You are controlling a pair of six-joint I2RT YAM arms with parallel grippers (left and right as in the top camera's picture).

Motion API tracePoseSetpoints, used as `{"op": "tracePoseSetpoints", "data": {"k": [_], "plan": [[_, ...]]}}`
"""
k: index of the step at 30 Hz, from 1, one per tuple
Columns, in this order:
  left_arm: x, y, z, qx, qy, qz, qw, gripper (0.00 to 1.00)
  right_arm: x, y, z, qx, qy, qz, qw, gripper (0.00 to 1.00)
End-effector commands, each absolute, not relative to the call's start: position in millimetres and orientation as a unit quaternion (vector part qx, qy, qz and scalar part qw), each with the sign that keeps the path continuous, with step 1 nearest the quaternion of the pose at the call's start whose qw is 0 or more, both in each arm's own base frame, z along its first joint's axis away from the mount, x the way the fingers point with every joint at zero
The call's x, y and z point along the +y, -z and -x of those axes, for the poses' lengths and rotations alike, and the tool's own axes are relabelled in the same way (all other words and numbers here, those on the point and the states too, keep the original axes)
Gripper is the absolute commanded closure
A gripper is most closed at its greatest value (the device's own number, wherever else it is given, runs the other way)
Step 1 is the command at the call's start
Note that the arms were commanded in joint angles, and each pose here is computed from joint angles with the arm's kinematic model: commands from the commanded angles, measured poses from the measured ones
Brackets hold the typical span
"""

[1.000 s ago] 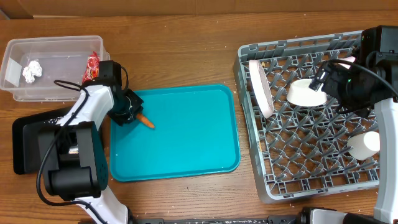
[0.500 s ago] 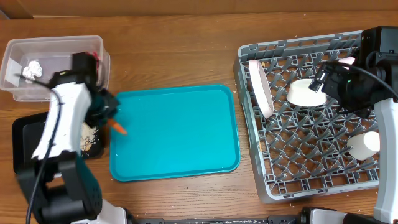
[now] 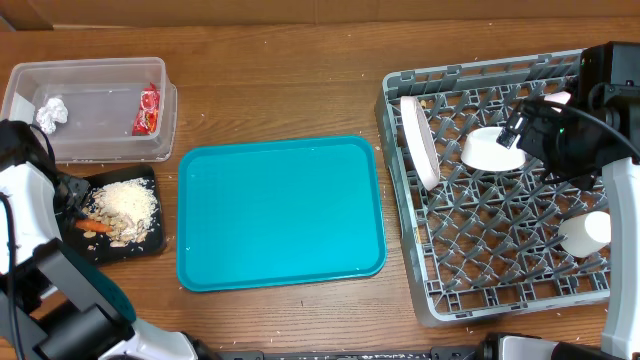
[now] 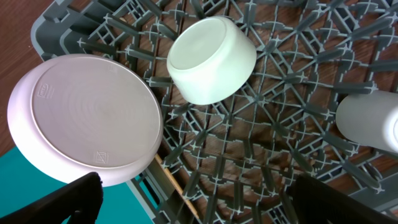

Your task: Sort waste into correct bins and load items into the dishwasher

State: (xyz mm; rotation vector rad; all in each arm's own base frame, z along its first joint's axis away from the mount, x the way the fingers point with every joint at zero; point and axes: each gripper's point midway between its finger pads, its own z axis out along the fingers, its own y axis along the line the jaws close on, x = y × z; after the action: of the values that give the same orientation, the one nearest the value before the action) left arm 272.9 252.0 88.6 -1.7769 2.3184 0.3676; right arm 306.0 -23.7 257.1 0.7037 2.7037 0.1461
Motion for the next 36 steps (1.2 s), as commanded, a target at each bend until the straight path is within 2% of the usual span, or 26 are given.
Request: {"op": "tracePoseSetpoints", "data": {"k": [1,7,12,18,23,28,33,36], "plan": [[262.3,-68.3,-267.5,0.783,-0.141,0.601,0.071,0.96,-23.4,-262.2,-308.5,0.951,-0.057,-0.245,0.179,0.0],[261.5,-48.5,-263.9,0.786,-0.142,0.601,0.042,0.9,-23.3,-262.0,-307.9,0.951,-0.056,-0.245,0.178,0.0],[261.8,-48.5,-264.4,0.787,-0.142,0.599,0.043,0.63,-23.4,-261.9,-307.7,0.951,-0.056,-0.245,0.177,0.0],[258.2,-48.6,-267.2,0.794,-0.13,0.593,0.041,0.39,-23.4,-261.9,-307.6,0.952,-0.056,-0.245,0.177,0.0],[252.3,-63.9,-280.6,0.806,-0.099,0.581,0.049,0.36,-23.3,-261.7,-307.1,0.952,-0.056,-0.245,0.176,0.0],[227.4,-111.5,-321.7,0.847,-0.036,0.522,0.094,0.35,-20.5,-261.9,-307.4,0.956,-0.06,-0.226,0.176,0.0],[173.1,-157.7,-365.5,0.907,-0.001,0.393,0.153,0.32,13.6,-265.1,-310.1,0.967,-0.141,-0.124,0.171,0.0],[115.4,-177.2,-382.5,0.952,0.018,0.257,0.168,0.24,44.0,-273.5,-310.8,0.962,-0.202,-0.045,0.179,0.0]]}}
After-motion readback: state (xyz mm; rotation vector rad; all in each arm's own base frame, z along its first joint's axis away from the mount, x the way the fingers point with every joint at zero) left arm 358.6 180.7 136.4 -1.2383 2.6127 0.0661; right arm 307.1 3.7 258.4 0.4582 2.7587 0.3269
